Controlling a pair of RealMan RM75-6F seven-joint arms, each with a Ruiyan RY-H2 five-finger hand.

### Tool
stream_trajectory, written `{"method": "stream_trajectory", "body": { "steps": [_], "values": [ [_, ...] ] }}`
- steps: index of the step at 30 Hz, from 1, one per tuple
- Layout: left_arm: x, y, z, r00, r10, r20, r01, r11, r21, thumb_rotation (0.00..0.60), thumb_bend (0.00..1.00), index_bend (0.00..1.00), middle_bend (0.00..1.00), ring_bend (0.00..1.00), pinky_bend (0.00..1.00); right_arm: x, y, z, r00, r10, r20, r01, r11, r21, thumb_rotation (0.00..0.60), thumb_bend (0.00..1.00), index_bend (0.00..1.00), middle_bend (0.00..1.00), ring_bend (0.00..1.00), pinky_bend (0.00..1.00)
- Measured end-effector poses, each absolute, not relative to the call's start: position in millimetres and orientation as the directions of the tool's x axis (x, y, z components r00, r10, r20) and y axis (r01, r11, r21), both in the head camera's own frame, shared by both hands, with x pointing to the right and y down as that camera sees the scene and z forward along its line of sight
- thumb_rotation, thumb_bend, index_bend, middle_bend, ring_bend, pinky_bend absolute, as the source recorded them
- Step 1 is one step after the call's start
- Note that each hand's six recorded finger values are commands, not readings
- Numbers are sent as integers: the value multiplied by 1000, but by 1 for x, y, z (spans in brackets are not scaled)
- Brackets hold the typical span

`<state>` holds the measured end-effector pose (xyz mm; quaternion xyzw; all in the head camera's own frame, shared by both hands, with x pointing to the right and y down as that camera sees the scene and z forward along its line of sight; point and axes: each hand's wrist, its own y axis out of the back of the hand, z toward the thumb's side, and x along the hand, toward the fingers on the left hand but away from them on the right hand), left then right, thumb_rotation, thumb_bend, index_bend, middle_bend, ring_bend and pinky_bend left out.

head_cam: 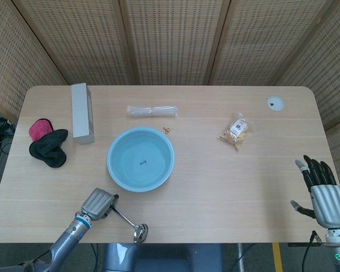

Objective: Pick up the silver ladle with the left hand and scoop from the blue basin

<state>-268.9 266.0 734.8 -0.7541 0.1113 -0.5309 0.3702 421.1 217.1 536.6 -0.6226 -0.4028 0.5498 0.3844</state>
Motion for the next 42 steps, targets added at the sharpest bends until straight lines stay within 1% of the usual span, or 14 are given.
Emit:
{"method": "stream_trajectory", "body": {
  "steps": [8, 13, 18, 28, 35, 38, 41, 42],
  "values": [
    [-273, 260, 728, 412, -576, 706, 199, -700, -686, 600, 661, 774, 954, 948, 1000, 420, 217, 536, 74, 924, -374, 79, -379, -922, 600, 0, 0, 0, 0, 0],
    [-277, 254, 717, 426, -586, 689, 172, -696, -698, 600, 741, 828, 951, 949, 1000, 420, 218, 536, 74, 924, -374, 79, -380, -922, 600, 0, 0, 0, 0, 0],
    [-283, 250, 706, 444, -591, 674, 157, -689, -707, 600, 785, 878, 948, 948, 1000, 420, 218, 536, 74, 925, -374, 80, -379, -922, 600, 0, 0, 0, 0, 0],
    [-291, 241, 683, 486, -592, 643, 101, -693, -714, 600, 792, 911, 948, 949, 1000, 418, 219, 537, 78, 924, -375, 78, -380, -921, 600, 0, 0, 0, 0, 0],
    [-289, 227, 662, 517, -596, 615, 61, -691, -721, 600, 805, 919, 948, 949, 1000, 419, 218, 537, 76, 924, -374, 78, -379, -922, 600, 0, 0, 0, 0, 0],
    [-285, 215, 650, 525, -608, 596, 31, -686, -727, 600, 806, 920, 948, 949, 1000, 419, 218, 536, 75, 925, -373, 80, -379, -922, 600, 0, 0, 0, 0, 0],
    [-281, 192, 630, 527, -640, 559, -13, -664, -748, 600, 806, 922, 948, 948, 1000, 420, 217, 536, 72, 925, -374, 82, -379, -922, 600, 0, 0, 0, 0, 0],
    [-280, 179, 621, 524, -655, 544, -24, -650, -760, 600, 806, 924, 948, 948, 1000, 420, 217, 537, 72, 924, -375, 82, -380, -921, 600, 0, 0, 0, 0, 0]
  ]
}}
